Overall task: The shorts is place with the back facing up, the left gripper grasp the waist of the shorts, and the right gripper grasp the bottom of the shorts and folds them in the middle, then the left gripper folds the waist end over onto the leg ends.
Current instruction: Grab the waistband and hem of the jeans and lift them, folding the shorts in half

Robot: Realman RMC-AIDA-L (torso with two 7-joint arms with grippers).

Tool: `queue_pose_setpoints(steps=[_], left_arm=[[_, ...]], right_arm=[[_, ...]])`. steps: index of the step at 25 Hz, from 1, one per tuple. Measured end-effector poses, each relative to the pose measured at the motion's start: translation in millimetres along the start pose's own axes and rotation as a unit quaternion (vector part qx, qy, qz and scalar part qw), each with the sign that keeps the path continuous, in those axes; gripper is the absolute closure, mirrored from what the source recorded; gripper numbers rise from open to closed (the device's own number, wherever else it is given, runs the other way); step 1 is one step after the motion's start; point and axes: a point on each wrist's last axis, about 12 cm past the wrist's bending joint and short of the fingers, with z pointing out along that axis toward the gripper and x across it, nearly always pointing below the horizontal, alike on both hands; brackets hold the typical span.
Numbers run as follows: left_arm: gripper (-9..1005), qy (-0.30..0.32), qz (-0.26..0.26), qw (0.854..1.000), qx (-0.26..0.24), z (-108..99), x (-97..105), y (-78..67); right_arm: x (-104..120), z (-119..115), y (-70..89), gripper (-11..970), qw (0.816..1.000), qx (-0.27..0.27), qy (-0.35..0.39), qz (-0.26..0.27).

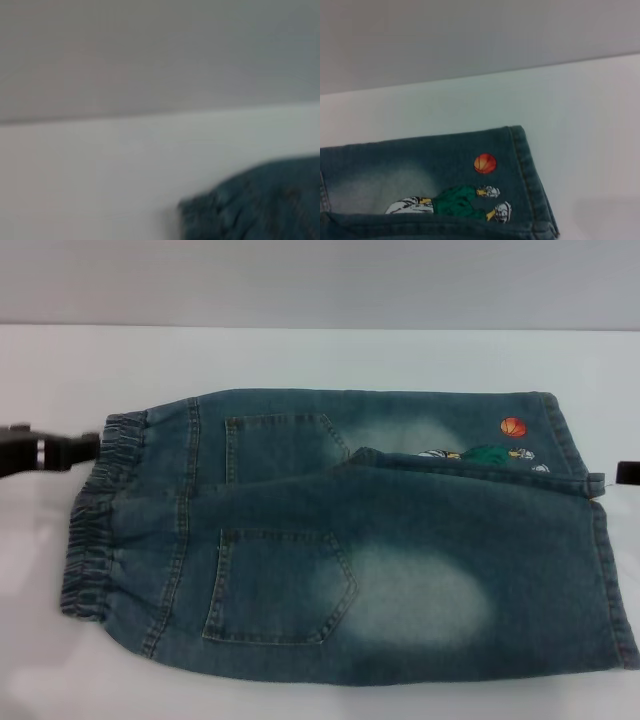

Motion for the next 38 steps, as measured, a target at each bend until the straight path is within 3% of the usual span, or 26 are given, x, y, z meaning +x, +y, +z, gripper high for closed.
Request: queue_pose_setpoints(steps=[6, 13, 24, 38], left_arm=[[210, 0.071, 0.006, 0.997, -0.010, 10, 8, 5.6], [210, 0.121, 0.000, 0.993, -0.008, 2, 13, 3.7], [210, 0.191, -0.004, 0.981, -0.018, -2, 9, -7.1], [211, 0.245, -0.017, 0.969, -0.012, 13, 17, -15.1]], right_arm=[[9, 0, -2.6, 373, 1.000, 0.011, 0.023, 0.012], [20, 9, -11.0, 373, 0.998, 0.028, 0.040, 0.027], [9, 18, -14.2, 373, 0.999, 0.040, 0.003, 0.020], [4, 32, -15.7, 373, 0.999, 0.044, -0.003, 0.012]])
